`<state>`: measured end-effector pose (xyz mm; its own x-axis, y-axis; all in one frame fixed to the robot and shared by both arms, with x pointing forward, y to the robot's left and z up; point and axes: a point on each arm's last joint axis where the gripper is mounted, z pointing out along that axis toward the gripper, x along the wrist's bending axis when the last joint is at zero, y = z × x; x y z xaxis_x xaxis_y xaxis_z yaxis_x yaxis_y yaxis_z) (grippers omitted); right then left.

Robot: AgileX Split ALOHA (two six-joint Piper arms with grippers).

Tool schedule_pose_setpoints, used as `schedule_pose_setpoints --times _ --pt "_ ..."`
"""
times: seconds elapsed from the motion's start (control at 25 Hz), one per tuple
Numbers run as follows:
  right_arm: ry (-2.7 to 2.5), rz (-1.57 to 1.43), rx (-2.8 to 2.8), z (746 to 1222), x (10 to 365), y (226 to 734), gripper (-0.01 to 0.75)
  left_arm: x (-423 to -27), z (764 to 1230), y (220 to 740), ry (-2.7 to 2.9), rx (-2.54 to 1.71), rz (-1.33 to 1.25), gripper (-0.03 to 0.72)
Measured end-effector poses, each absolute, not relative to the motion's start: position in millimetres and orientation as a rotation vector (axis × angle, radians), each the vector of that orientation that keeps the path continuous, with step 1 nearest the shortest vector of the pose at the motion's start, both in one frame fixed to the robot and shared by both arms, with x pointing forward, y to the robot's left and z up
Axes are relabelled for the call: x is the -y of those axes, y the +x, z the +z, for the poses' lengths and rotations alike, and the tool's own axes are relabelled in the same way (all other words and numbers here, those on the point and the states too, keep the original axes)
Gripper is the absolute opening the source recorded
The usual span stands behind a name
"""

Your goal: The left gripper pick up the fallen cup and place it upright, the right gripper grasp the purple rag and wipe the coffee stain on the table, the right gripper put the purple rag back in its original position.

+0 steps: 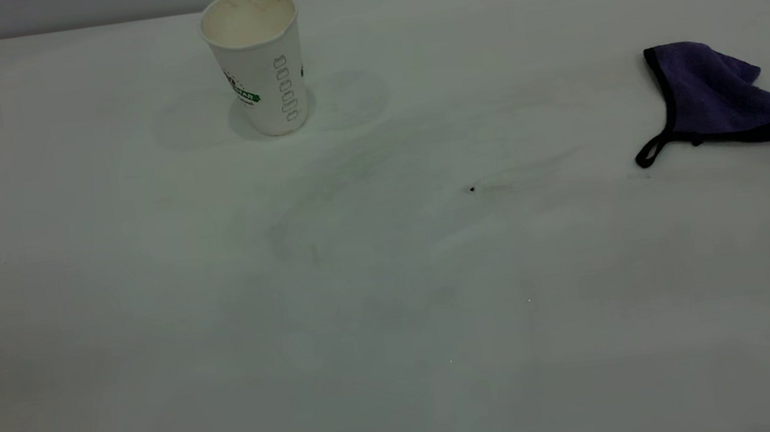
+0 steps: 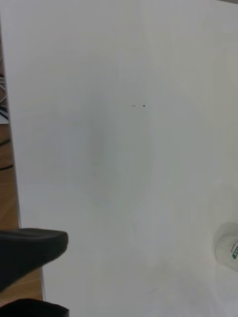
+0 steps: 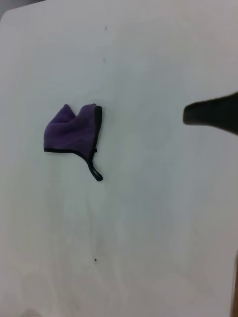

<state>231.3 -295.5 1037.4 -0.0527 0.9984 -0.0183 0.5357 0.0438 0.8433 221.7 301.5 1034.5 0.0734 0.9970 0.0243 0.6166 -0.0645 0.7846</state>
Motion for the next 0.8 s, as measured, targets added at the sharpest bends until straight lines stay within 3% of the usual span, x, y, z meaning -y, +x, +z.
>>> schedule_pose_setpoints --times 0.8 --pt "1.565 0.896 -1.666 1037.4 295.4 231.3 0.4 -301.5 1034.5 221.7 1.748 -1.606 0.804 0.317"
